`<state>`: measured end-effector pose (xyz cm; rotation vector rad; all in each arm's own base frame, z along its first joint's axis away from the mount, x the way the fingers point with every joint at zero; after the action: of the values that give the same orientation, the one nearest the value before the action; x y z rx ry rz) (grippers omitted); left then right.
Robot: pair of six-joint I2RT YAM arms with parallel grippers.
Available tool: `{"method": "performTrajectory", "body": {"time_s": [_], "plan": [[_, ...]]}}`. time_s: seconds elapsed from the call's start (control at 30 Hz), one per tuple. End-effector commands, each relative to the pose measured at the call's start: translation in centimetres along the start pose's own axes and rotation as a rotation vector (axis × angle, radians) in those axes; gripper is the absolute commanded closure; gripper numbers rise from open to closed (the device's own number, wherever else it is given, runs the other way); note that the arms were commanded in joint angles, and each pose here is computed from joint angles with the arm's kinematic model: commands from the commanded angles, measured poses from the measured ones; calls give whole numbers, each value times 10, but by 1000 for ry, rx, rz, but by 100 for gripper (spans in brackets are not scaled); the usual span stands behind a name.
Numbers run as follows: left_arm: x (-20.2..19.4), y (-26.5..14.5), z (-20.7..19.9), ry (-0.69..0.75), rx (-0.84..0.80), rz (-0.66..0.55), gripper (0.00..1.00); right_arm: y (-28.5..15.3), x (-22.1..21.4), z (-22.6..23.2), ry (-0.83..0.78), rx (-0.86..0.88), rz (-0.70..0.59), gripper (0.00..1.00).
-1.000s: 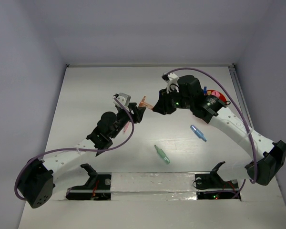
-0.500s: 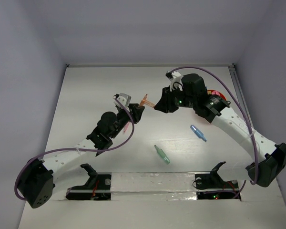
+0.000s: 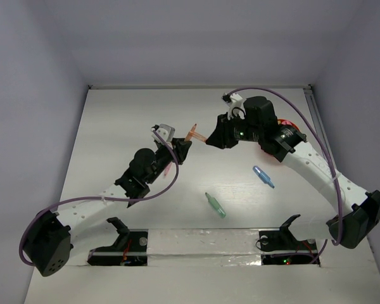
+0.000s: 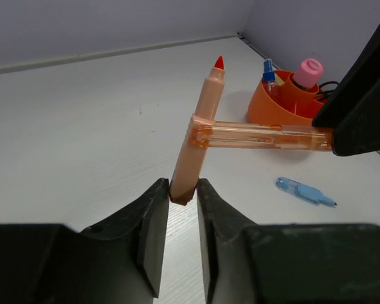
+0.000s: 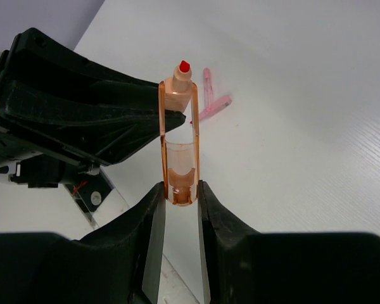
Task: Sort the stationery into containers
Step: Close the pen cap on the pen.
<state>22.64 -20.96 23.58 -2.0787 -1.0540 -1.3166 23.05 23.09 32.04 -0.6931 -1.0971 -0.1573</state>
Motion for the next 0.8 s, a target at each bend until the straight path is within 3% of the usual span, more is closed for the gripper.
{"method": "performTrajectory", "body": {"time_s": [0.0, 0.03, 0.07, 0.13, 0.2, 0.3, 0.57, 0.7, 0.77], "plan": [[34, 2, -18, -4, -64, -113, 74, -10, 15, 7, -24, 41, -73, 100], [34, 2, -17, -2, -61, -115, 62, -10, 14, 8, -24, 49, -70, 100], [34, 2, -17, 2, -60, -115, 58, -11, 14, 9, -27, 52, -73, 100], [35, 2, -17, 4, -58, -123, 51, -13, 14, 10, -29, 55, -74, 100], [37, 2, -19, 8, -74, -132, 51, -14, 14, 10, -30, 59, -76, 100], [40, 4, -21, 11, -80, -135, 55, -13, 13, 11, -28, 63, -74, 100], [42, 5, -22, 7, -85, -146, 88, -12, 10, 10, -19, 67, -66, 100], [45, 5, -25, 12, -98, -153, 91, -11, 8, 9, -16, 62, -60, 100], [45, 6, -26, 10, -107, -147, 99, -12, 8, 8, -15, 50, -64, 100]]}}
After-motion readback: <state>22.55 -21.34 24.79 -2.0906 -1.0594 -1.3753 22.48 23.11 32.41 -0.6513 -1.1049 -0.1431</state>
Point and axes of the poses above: each gripper's point midway between its finger pads, its own y axis out along the fingers, its own z axis along the line the jaws close on, x = y × z, the point moved 7 cm from there along -y, back along the fingers, and after that the axes turned 12 degrees about -y, right-handed, at the moved point
